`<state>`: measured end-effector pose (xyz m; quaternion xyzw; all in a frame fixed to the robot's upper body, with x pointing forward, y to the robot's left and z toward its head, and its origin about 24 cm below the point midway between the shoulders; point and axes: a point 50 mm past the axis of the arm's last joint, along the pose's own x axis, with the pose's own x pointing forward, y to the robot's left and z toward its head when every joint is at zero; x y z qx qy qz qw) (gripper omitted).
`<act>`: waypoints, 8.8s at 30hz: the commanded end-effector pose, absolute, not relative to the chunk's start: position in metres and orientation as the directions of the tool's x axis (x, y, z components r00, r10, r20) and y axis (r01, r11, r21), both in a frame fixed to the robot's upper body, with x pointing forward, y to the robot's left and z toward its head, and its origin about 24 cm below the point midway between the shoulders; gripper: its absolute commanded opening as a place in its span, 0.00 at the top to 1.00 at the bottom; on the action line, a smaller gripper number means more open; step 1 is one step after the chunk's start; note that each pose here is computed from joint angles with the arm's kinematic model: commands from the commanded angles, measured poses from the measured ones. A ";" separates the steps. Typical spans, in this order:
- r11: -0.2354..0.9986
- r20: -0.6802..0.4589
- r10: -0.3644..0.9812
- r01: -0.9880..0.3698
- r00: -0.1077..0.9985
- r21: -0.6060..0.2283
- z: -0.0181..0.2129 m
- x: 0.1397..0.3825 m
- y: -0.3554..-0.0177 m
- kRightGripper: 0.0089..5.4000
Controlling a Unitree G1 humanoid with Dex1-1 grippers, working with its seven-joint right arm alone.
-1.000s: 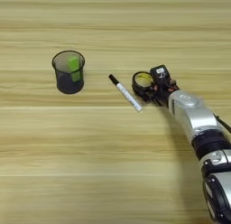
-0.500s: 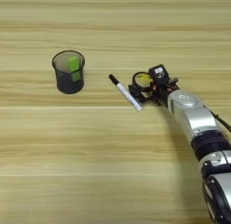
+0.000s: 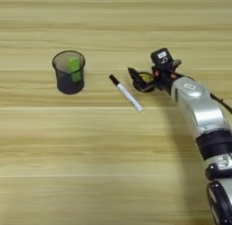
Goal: Move the objects on the table
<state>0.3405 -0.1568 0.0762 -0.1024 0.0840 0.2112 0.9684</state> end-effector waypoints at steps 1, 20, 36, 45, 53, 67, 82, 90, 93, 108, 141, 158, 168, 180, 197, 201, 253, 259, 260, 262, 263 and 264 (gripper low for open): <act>0.853 -0.034 0.449 -0.440 0.893 -0.280 0.138 0.356 -0.145 0.00; 0.702 -0.050 0.640 -0.610 0.767 -0.368 0.209 0.375 -0.092 0.00; 0.549 -0.128 0.767 -0.746 0.629 -0.377 0.223 0.387 -0.032 0.00; 0.502 -0.122 0.804 -0.775 0.581 -0.385 0.226 0.385 -0.015 0.00; 0.487 -0.116 0.816 -0.781 0.567 -0.391 0.224 0.384 -0.012 0.00; 0.480 -0.158 0.800 -0.775 0.579 -0.411 0.209 0.389 -0.010 0.00; 0.481 -0.206 0.780 -0.776 0.591 -0.408 0.190 0.393 -0.011 0.00; 0.486 -0.227 0.762 -0.767 0.607 -0.420 0.182 0.395 -0.014 0.00; 0.485 -0.235 0.755 -0.763 0.612 -0.428 0.180 0.396 -0.016 0.00; 0.480 -0.236 0.732 -0.730 0.639 -0.487 0.174 0.397 -0.021 0.00; 0.451 -0.245 0.723 -0.711 0.645 -0.540 0.176 0.398 -0.028 0.00; 0.448 -0.260 0.706 -0.699 0.659 -0.557 0.175 0.400 -0.037 0.00; 0.441 -0.283 0.687 -0.694 0.669 -0.569 0.170 0.401 -0.044 0.00; 0.441 -0.283 0.685 -0.692 0.671 -0.572 0.170 0.402 -0.044 0.00; 0.429 -0.263 0.715 -0.703 0.648 -0.567 0.173 0.398 -0.036 0.00; 0.419 -0.260 0.725 -0.708 0.638 -0.568 0.174 0.396 -0.035 0.00; 0.998 0.373 0.063 -0.049 0.926 -0.046 0.119 0.315 -0.183 0.00; 0.999 0.423 0.032 -0.010 0.906 -0.053 0.114 0.322 -0.184 0.00; 0.998 0.426 0.029 -0.006 0.904 -0.056 0.113 0.323 -0.183 0.00; 0.998 0.439 0.024 0.003 0.898 -0.060 0.112 0.324 -0.183 0.00; 0.998 0.443 0.018 0.008 0.896 -0.057 0.112 0.325 -0.183 0.00; 0.998 0.446 0.012 0.014 0.895 -0.055 0.112 0.325 -0.184 0.00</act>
